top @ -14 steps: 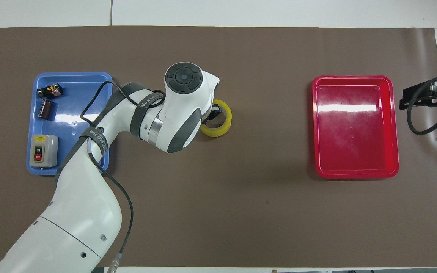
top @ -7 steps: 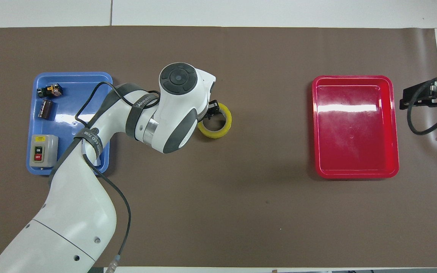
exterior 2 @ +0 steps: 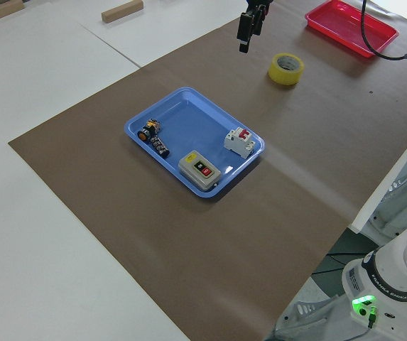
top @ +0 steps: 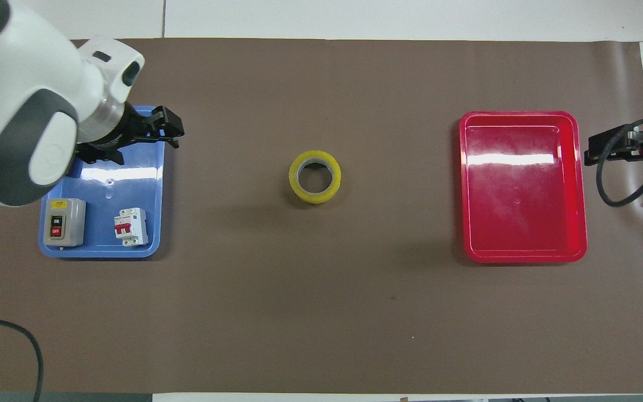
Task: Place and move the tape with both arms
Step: 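Reach the right gripper to the tape and grasp it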
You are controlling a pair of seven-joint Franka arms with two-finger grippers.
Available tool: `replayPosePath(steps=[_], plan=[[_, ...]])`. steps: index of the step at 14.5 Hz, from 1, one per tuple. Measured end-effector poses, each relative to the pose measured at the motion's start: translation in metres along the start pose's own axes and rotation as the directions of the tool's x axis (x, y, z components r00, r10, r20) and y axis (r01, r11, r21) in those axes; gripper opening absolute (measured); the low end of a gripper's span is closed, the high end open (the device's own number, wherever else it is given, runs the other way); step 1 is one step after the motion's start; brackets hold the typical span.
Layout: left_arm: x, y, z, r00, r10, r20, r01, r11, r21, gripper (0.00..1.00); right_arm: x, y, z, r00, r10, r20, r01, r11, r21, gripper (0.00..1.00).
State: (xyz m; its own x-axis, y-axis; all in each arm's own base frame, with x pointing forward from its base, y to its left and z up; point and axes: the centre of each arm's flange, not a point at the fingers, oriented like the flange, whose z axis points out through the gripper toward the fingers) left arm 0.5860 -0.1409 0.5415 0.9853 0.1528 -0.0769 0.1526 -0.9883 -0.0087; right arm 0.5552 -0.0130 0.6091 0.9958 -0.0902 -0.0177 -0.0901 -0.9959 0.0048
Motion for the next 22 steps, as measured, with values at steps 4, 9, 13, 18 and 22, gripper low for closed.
replayPosePath(steps=[4, 9, 13, 18, 22], plan=[[-0.016, -0.086, -0.038, 0.993, 0.105, 0.062, -0.106, 0.994, 0.003, 1.0, -0.005, -0.083, 0.011, 0.993, -0.113, -0.026, 0.113, 0.994, 0.009, 1.0], [-0.022, -0.101, -0.043, 0.99, 0.128, 0.066, -0.128, 0.992, 0.0, 1.0, 0.01, -0.217, 0.096, 0.993, -0.087, -0.077, 0.091, 0.995, 0.039, 1.0], [-0.04, -0.098, -0.05, 0.987, 0.145, 0.063, -0.146, 0.989, 0.003, 1.0, 0.013, -0.298, 0.188, 0.99, -0.046, -0.13, 0.058, 0.994, 0.088, 1.0], [-0.058, -0.094, -0.044, 0.984, 0.165, 0.069, -0.166, 0.986, 0.007, 1.0, 0.001, -0.366, 0.272, 0.984, -0.044, -0.171, 0.062, 0.993, 0.099, 1.0], [-0.054, -0.101, -0.042, 0.986, 0.159, 0.057, -0.16, 0.987, 0.004, 1.0, 0.006, -0.368, 0.293, 0.978, -0.062, -0.199, 0.081, 0.993, 0.088, 1.0]])
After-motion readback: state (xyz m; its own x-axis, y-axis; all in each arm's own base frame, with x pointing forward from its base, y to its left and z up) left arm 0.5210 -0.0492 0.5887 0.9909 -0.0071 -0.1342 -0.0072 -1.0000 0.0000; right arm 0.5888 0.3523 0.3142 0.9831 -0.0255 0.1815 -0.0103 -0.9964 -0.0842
